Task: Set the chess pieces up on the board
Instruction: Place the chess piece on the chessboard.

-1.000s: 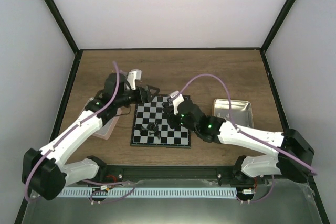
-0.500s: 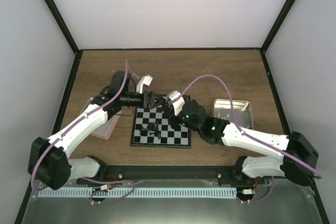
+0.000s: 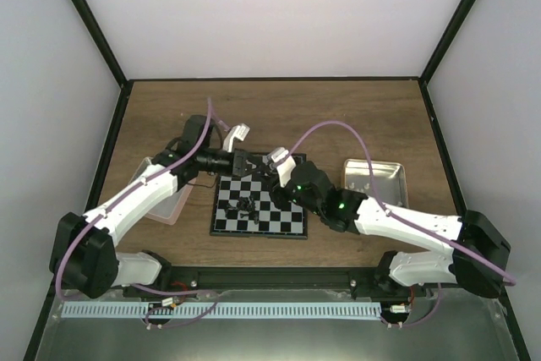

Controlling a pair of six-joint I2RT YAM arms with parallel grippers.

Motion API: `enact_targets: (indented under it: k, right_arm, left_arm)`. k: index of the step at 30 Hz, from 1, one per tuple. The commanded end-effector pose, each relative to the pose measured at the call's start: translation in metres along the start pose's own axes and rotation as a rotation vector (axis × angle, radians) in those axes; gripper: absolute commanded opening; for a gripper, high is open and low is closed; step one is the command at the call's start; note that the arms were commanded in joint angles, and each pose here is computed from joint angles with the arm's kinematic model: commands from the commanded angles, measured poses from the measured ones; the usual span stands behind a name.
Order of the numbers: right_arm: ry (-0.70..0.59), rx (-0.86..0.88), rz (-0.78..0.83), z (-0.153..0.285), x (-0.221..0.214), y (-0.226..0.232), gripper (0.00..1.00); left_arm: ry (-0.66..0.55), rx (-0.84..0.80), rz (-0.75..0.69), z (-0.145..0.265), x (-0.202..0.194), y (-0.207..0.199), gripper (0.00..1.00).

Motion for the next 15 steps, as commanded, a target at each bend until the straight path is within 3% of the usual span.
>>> enact_targets:
  k: [1,6,12,15]
  right_arm:
    - [-0.059,0.034,-0.115,0.011,0.035,0.006,0.34]
    - [-0.215,0.193,-0.303,0.046,0.081,-0.001,0.62]
    - [-0.260,0.270,-0.589,0.060,0.091,-0.023,0.71]
    - [-0.233,0.307,-0.752,0.053,0.094,-0.025,0.71]
  left_arm:
    - [-0.066,-0.007,-0.043,0.008,0.016,-0.007,0.14]
    - [-0.206,-0.032,-0.028,0.026,0.034,-0.014,0.10]
    - [-0.370,-0.136,0.031,0.046,0.055,-0.039,0.11]
    - [-0.415,-0.169,0.140,0.050,0.063,-0.042,0.12]
Point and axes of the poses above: each gripper's point midway between its finger pads, its own z axis back along the fingers, its own y axis along the line the jaws close on, x = y × z, the point moved 2 cm from there along z, back along the fingers, and after that the axes turned 6 degrees about -z, right-handed, at the moved point
